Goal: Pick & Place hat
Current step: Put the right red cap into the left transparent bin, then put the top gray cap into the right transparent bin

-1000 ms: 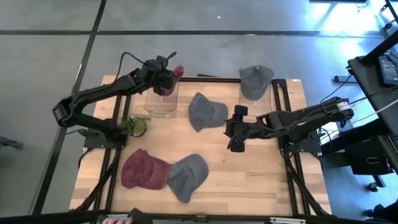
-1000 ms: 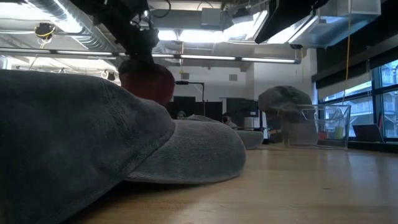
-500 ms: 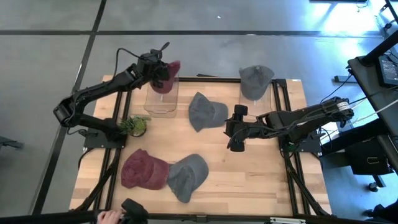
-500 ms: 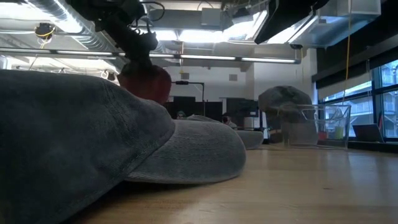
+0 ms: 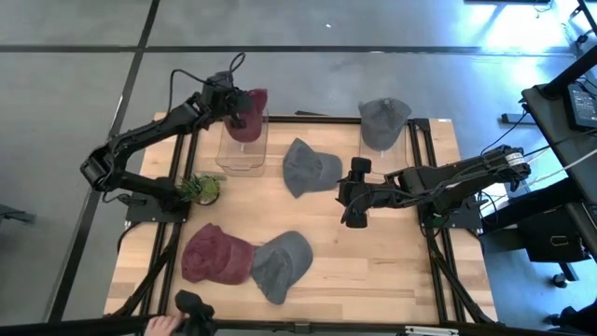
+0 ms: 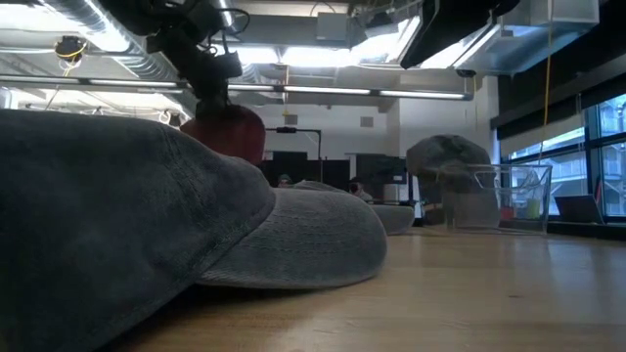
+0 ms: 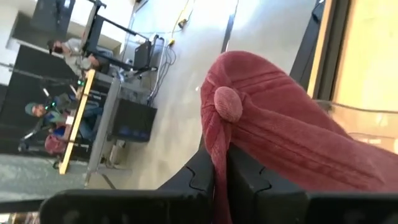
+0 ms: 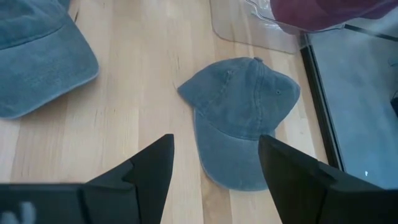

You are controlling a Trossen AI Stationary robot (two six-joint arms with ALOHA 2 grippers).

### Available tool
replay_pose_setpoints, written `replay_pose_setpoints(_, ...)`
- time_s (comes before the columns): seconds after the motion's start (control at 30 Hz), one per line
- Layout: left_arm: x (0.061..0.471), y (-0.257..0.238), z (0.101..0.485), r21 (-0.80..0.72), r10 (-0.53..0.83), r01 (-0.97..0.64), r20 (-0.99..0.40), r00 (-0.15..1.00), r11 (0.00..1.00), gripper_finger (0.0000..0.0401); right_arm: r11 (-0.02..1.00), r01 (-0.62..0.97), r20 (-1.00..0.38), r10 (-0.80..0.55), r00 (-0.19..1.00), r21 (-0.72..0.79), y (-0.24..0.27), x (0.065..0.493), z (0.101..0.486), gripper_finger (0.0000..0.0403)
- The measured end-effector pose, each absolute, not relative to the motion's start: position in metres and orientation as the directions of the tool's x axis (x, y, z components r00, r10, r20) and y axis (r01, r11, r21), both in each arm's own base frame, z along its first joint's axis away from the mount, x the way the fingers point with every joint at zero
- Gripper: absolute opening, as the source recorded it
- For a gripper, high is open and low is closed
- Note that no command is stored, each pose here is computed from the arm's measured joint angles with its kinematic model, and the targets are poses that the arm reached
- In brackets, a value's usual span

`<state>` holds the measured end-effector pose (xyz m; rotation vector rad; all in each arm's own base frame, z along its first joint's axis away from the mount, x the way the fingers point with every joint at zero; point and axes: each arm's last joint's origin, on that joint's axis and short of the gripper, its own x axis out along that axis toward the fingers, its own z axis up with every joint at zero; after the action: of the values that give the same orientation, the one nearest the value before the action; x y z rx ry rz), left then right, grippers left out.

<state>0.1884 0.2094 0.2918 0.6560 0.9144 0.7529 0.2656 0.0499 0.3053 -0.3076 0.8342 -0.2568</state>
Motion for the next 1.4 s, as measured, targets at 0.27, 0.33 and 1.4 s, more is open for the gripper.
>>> replay_pose_setpoints(0.27,0.186,0.225,0.275,0.749,0.822,-0.343,-0.493,0.283,0.567,0.0049,0.925,0.103,-0.684,-0.341,0.645,-0.365,0.05,0.266,0.305,0.0234)
replay_pose_setpoints(0.33,0.188,0.228,0.27,0.752,0.821,-0.332,-0.504,0.268,0.57,0.0062,0.925,0.103,-0.683,-0.341,0.646,-0.365,0.05,0.266,0.305,0.0234)
replay_pose_setpoints(1.4,0.164,0.18,0.323,0.611,0.88,-0.636,-0.374,0.293,0.472,0.0208,0.932,0.14,-0.684,-0.341,0.645,-0.333,0.05,0.266,0.305,0.0234)
